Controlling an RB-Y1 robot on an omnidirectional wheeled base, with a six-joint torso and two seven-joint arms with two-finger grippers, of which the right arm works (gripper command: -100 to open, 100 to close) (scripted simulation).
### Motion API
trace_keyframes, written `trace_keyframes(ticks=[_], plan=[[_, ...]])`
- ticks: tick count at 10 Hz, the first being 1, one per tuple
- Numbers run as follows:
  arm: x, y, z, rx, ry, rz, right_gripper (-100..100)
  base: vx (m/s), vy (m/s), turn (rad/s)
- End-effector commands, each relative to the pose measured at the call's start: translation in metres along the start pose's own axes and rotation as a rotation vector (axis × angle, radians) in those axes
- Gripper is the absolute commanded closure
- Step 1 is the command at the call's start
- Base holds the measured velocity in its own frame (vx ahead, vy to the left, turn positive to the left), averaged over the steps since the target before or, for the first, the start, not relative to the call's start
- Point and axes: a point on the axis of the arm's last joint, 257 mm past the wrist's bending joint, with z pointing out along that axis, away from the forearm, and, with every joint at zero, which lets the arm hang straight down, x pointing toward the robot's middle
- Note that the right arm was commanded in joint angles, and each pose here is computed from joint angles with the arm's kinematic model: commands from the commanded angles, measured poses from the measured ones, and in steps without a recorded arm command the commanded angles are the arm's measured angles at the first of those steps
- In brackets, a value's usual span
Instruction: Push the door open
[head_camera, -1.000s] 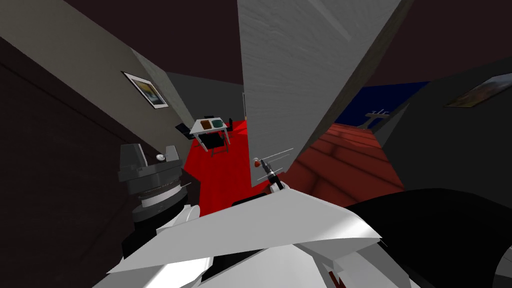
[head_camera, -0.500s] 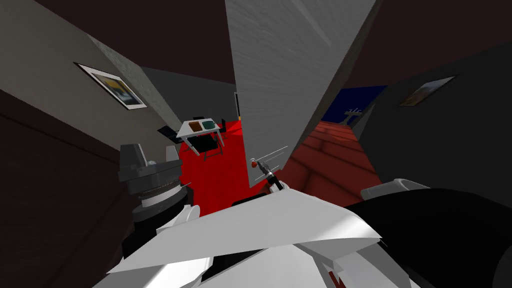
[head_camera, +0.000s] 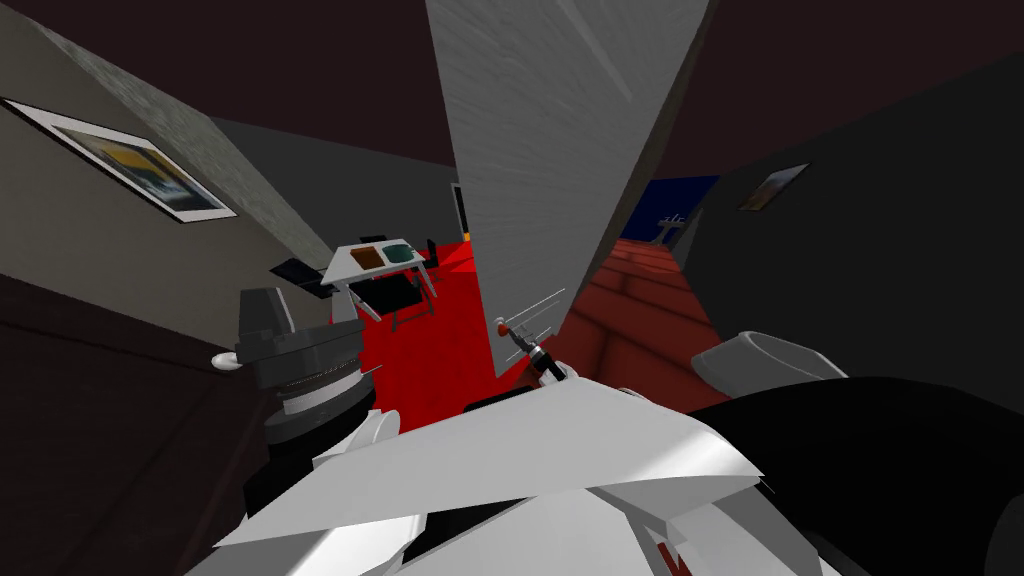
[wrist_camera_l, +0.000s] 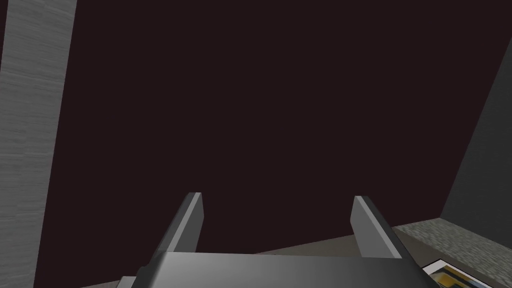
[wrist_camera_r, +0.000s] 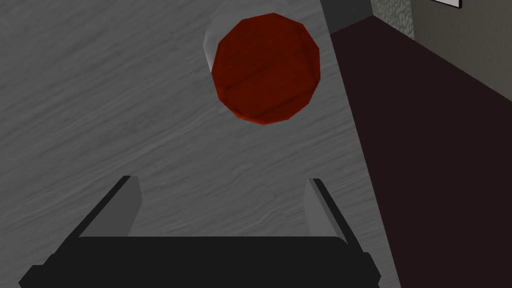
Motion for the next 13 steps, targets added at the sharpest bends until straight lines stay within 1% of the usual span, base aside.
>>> trace_keyframes(ticks=[1,6,11,13], plan=[[0.01,0.011,-0.0015,-0.037,0.026,-0.051,-100,0.008,0.032,-0.222],[0.033,0.041,-0.0091,-0.147,0.091,-0.187,-100,0.012,0.033,-0.21],[0.055,0.065,-0.022,-0.25,0.143,-0.306,-100,0.007,0.032,-0.213],[0.063,0.073,-0.0275,-0.286,0.159,-0.345,-100,0.004,0.028,-0.193]])
